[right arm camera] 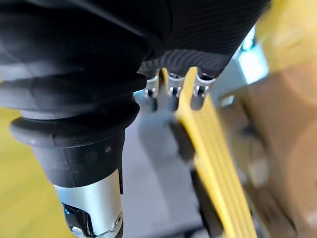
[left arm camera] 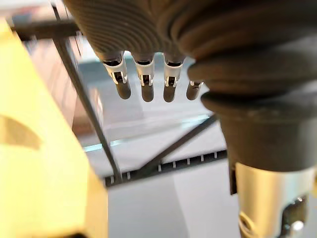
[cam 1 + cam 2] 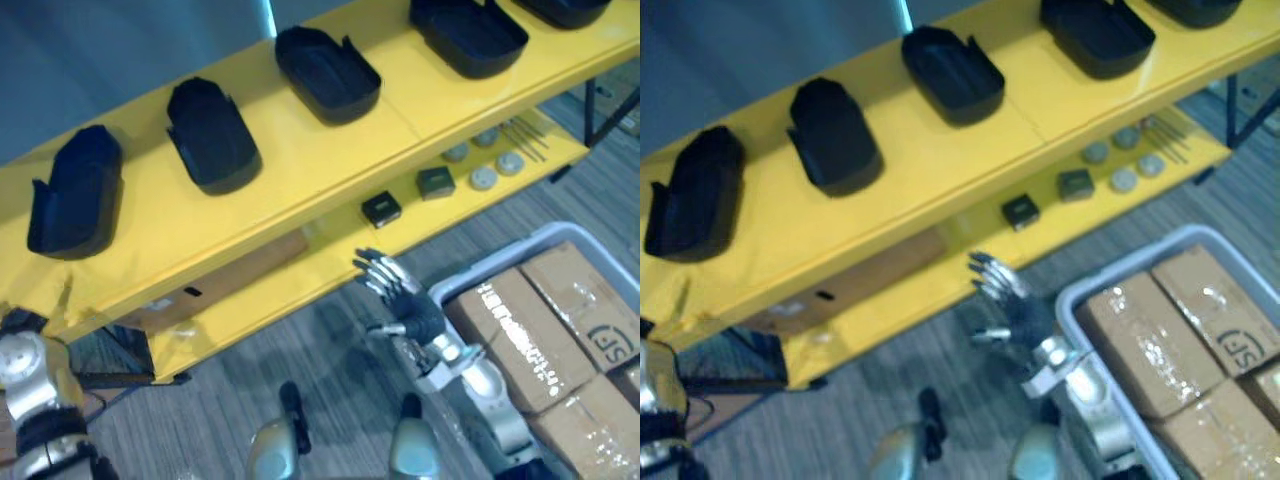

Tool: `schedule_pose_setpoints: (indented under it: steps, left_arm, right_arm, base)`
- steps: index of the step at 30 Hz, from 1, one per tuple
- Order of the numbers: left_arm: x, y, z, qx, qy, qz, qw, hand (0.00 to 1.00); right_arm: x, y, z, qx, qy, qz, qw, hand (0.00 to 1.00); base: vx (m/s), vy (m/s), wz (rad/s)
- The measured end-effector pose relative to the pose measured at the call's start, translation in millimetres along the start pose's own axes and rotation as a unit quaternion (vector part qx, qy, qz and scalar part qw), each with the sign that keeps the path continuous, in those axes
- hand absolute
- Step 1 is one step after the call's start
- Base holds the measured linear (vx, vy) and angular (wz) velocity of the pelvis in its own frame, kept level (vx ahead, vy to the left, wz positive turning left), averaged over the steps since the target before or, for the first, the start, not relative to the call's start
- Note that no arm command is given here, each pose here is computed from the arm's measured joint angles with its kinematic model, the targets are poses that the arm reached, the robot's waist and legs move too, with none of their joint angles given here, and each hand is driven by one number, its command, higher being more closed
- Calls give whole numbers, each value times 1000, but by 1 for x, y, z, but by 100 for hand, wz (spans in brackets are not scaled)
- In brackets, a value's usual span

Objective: Walk over and take plastic housings, then place them on the shelf

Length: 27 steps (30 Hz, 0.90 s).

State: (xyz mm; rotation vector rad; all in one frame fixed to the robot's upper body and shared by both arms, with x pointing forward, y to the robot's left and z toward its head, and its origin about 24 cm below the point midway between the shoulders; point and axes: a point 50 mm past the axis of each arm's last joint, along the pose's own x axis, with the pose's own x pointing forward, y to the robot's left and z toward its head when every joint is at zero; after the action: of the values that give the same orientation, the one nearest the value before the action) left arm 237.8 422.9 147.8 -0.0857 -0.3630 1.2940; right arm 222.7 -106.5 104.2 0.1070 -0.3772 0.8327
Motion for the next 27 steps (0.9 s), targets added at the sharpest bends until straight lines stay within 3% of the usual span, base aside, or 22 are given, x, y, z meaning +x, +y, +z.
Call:
schedule_pose_setpoints:
  steps: [4, 7, 20, 27]
  left_arm:
    - [10, -39, 33, -19, -27, -67, 997, 0]
    - [8, -52, 26, 5, -4, -97, 995, 0]
    - [11, -72, 19, 43, 71, -105, 991, 0]
    - [13, -81, 31, 14, 66, -124, 990, 0]
  right_arm:
    - [30, 23, 5, 18, -26, 76, 997, 0]
    - [38, 28, 4, 26, -14, 95, 995, 0]
    - [50, 41, -3, 52, 2, 97, 994, 0]
    - [52, 38, -6, 51, 8, 87, 995, 0]
  base:
    - [-98, 3, 18]
    - [-68, -4, 5]
    - [-38, -7, -4]
    - [-22, 1, -1]
